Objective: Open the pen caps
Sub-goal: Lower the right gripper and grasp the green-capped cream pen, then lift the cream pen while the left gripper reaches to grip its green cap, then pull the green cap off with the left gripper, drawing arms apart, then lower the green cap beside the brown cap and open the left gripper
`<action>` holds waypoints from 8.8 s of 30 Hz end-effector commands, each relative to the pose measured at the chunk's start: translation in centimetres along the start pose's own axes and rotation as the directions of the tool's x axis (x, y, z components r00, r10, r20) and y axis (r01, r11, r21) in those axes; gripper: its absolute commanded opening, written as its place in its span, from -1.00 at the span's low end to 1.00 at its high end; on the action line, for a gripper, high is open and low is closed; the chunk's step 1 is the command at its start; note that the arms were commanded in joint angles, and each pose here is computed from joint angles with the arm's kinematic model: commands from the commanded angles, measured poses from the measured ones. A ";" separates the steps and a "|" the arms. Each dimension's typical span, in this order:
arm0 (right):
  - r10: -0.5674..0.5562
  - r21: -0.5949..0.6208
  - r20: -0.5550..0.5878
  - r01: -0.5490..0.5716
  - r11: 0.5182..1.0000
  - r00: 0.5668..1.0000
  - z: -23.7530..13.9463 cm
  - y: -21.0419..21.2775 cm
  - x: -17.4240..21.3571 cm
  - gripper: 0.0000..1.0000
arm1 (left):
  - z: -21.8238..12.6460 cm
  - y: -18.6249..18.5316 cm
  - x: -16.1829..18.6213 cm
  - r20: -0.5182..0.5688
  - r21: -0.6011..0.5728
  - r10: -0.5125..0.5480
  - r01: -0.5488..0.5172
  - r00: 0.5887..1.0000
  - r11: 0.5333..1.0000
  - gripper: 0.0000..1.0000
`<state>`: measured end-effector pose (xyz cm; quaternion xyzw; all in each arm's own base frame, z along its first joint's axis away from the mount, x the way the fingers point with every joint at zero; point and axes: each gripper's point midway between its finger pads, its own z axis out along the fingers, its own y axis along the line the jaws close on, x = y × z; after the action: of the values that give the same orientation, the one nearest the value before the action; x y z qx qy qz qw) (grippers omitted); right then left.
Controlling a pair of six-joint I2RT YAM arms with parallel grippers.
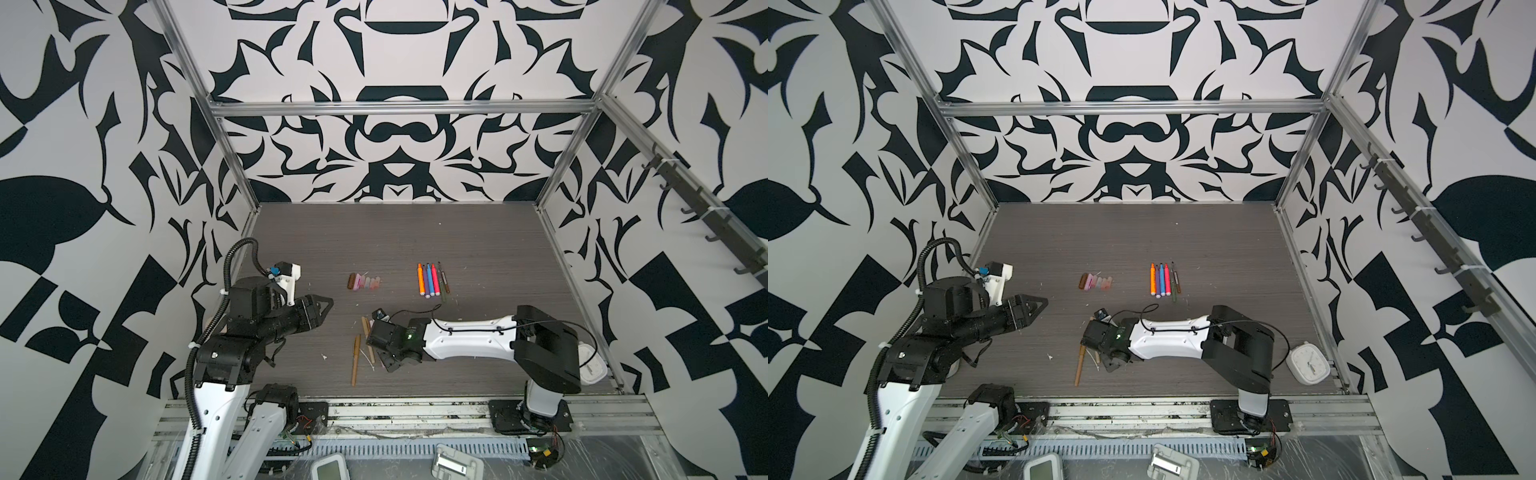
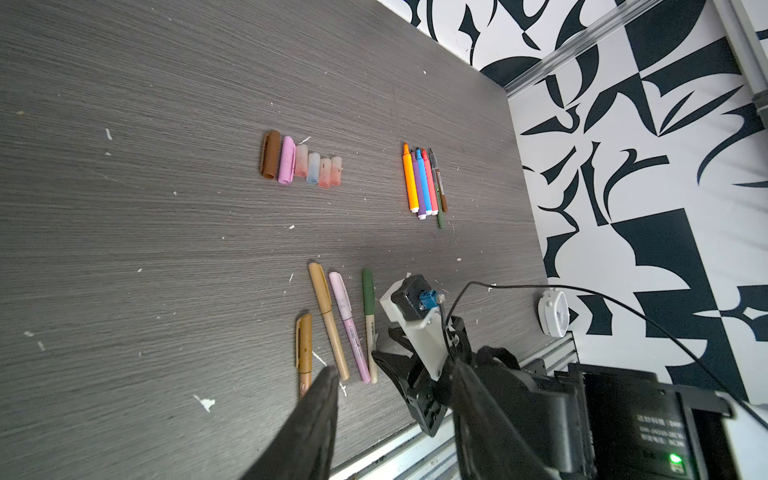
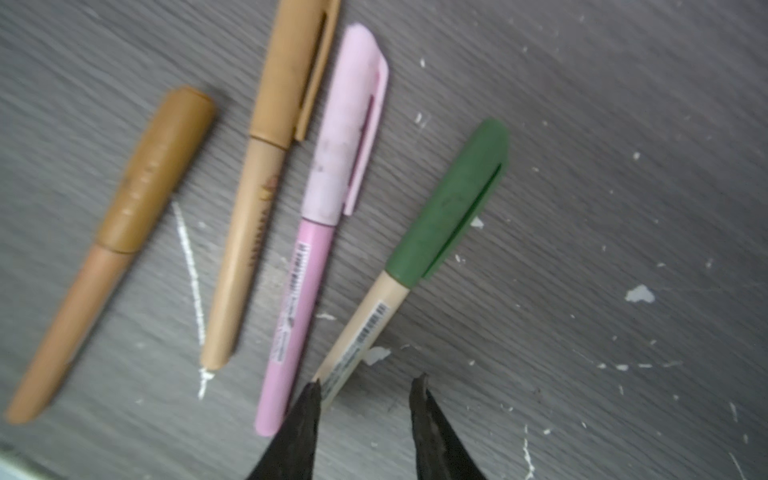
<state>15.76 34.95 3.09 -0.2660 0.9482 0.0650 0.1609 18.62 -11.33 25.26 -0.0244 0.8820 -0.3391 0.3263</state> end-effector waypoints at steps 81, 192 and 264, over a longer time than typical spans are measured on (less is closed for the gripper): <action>0.151 -0.246 0.188 -0.102 0.964 0.970 -5.5 -0.9 1.1 -1.00 | 9.7 0.9 4.4 -0.146 0.137 -0.359 0.378 0.922 0.916 0.12; 0.302 -0.052 0.321 -0.301 0.952 0.898 -7.6 -14.6 9.8 -1.00 | 22.0 16.5 -4.5 -0.284 -0.383 -0.336 0.215 0.898 0.898 -0.75; 0.310 -0.087 0.321 -0.299 0.950 0.895 -8.5 -14.4 8.6 -1.00 | 23.1 12.6 -6.5 -0.309 -0.367 -0.267 0.144 0.913 0.919 -0.28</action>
<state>13.39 15.83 5.67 -0.1010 0.9444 0.1287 0.2852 39.69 -13.56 4.55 -0.1158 0.9664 -0.2140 0.0827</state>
